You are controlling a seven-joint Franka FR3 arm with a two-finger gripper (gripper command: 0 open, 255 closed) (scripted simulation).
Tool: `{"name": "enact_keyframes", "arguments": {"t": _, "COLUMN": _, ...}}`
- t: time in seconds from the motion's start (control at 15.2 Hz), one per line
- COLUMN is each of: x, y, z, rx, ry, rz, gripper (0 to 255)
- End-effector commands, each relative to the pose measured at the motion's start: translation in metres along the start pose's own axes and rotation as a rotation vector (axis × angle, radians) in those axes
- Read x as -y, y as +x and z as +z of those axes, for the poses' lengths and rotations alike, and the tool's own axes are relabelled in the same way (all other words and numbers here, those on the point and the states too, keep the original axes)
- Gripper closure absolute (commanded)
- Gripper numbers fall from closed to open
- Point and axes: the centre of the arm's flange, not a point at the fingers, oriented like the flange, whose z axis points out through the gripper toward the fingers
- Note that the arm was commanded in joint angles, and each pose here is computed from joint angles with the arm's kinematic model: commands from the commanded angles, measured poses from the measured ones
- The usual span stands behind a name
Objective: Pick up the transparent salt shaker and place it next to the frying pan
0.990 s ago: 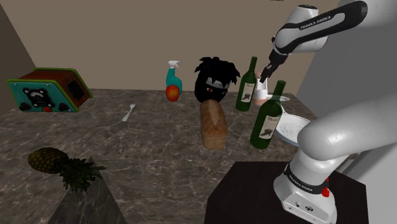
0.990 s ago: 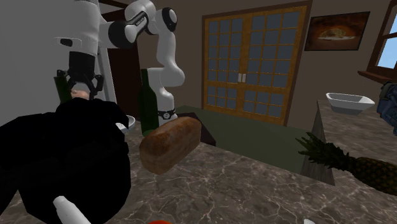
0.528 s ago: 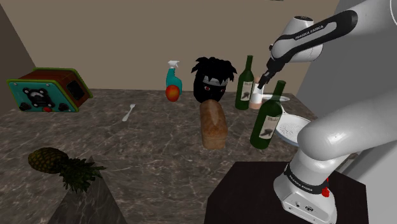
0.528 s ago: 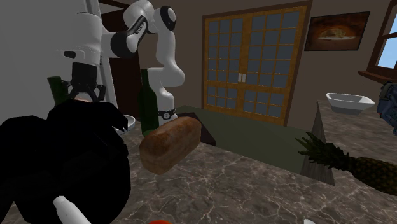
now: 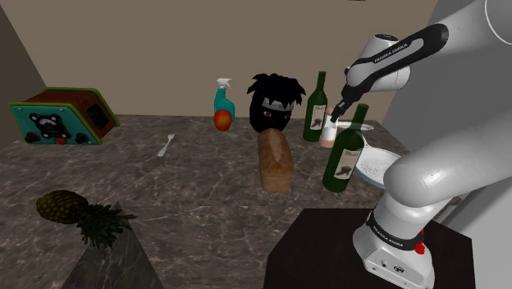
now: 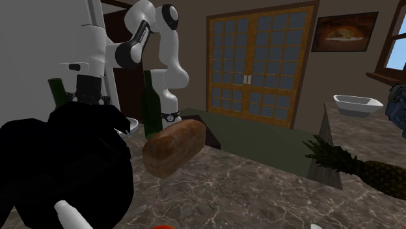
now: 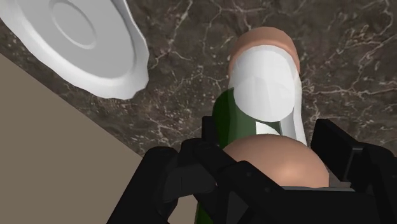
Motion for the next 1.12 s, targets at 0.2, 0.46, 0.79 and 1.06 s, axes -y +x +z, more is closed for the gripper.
{"name": "enact_keyframes", "arguments": {"t": 0.2, "x": 0.000, "y": 0.000, "z": 0.001, "rx": 0.000, "ry": 0.000, "rz": 0.000, "gripper": 255}}
{"name": "enact_keyframes", "arguments": {"t": 0.46, "x": 0.000, "y": 0.000, "z": 0.001, "rx": 0.000, "ry": 0.000, "rz": 0.000, "gripper": 0}}
{"name": "enact_keyframes", "arguments": {"t": 0.79, "x": 0.000, "y": 0.000, "z": -0.012, "rx": 0.000, "ry": 0.000, "rz": 0.000, "gripper": 0}}
{"name": "enact_keyframes", "arguments": {"t": 1.06, "x": 0.000, "y": 0.000, "z": -0.049, "rx": 0.000, "ry": 0.000, "rz": 0.000, "gripper": 0}}
